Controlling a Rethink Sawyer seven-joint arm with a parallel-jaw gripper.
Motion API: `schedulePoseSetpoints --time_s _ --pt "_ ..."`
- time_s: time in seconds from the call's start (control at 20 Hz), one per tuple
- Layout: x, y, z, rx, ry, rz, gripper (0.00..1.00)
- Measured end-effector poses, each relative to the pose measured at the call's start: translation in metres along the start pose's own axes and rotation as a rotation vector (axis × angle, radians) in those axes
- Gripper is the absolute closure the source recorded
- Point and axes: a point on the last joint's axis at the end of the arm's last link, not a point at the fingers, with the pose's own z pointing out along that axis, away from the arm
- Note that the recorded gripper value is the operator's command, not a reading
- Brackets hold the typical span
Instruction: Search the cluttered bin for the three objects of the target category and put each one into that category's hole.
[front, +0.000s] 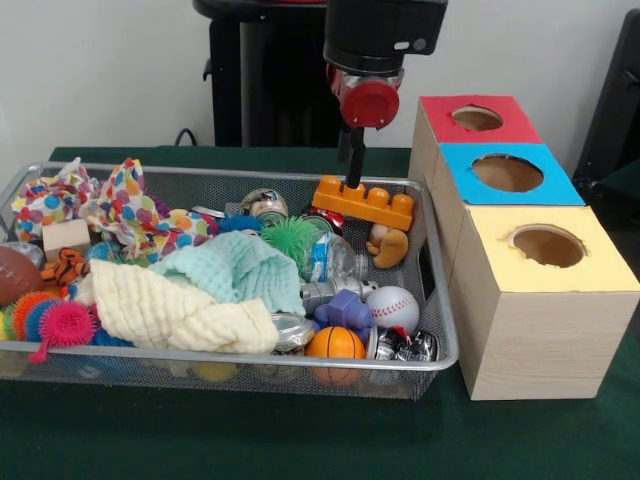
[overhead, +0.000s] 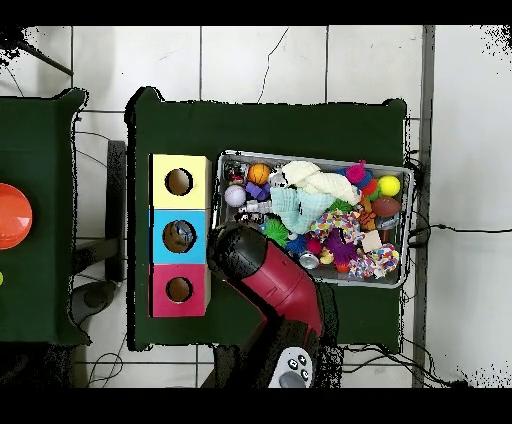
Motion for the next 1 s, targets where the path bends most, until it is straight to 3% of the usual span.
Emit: schedulePoseSetpoints --time_s 0.35,0.7,1.0 --pt "-0.01 -0.007 0.005 0.011 0.017 0.053 0.0" --pt "-0.023 -0.012 0.031 0.019 -0.008 0.094 0.0" --pt "-0.02 -0.019 0.062 0.048 -0.015 0.1 0.0"
